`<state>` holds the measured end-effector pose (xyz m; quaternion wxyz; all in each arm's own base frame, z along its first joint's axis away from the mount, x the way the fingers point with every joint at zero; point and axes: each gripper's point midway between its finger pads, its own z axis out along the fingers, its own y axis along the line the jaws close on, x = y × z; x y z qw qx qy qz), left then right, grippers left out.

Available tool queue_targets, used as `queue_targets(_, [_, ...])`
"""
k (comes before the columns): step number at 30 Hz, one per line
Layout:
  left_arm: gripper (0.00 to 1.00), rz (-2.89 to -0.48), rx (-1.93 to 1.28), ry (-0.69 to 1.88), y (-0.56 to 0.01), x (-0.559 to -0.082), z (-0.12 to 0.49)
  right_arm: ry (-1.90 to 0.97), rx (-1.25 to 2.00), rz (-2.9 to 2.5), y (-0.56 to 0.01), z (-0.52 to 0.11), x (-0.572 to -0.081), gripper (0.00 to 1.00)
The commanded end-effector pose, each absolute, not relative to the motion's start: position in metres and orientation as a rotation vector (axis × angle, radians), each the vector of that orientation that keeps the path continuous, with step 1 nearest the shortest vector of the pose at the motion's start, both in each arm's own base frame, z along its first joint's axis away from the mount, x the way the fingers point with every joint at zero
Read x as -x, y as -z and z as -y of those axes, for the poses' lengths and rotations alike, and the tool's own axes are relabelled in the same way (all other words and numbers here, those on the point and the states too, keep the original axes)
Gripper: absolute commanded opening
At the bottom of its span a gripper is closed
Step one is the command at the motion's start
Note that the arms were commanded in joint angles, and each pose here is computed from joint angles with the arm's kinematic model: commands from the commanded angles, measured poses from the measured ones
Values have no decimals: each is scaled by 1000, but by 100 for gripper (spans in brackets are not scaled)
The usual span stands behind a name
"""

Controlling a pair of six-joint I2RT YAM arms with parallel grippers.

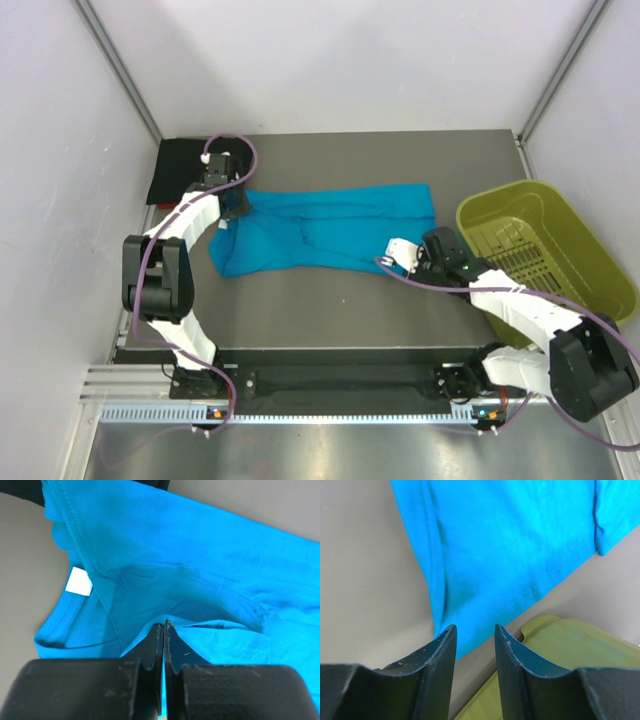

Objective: Fold and stack the t-shirts
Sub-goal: Fold the tshirt

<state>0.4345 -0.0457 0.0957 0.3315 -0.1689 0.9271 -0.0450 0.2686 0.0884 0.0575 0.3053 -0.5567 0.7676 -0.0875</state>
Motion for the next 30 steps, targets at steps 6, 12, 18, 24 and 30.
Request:
queue_targets(6, [0, -2370, 433, 86, -115, -442, 38, 194, 1563, -2048, -35, -94, -252, 36])
queue_targets(12, [0, -2367, 436, 82, -117, -440, 37, 234, 1599, -2117, -13, -87, -250, 34])
queue_targets(18, [0, -2374, 430, 79, -116, -438, 37, 289, 1590, -2126, -9, -81, -251, 29])
queue_targets(24, [0, -2343, 434, 87, -131, -436, 37, 405, 1546, -2092, -39, -75, -266, 15])
queue_targets(30, [0, -2317, 453, 28, -141, -432, 26, 430, 1572, -2074, -54, -78, -277, 8])
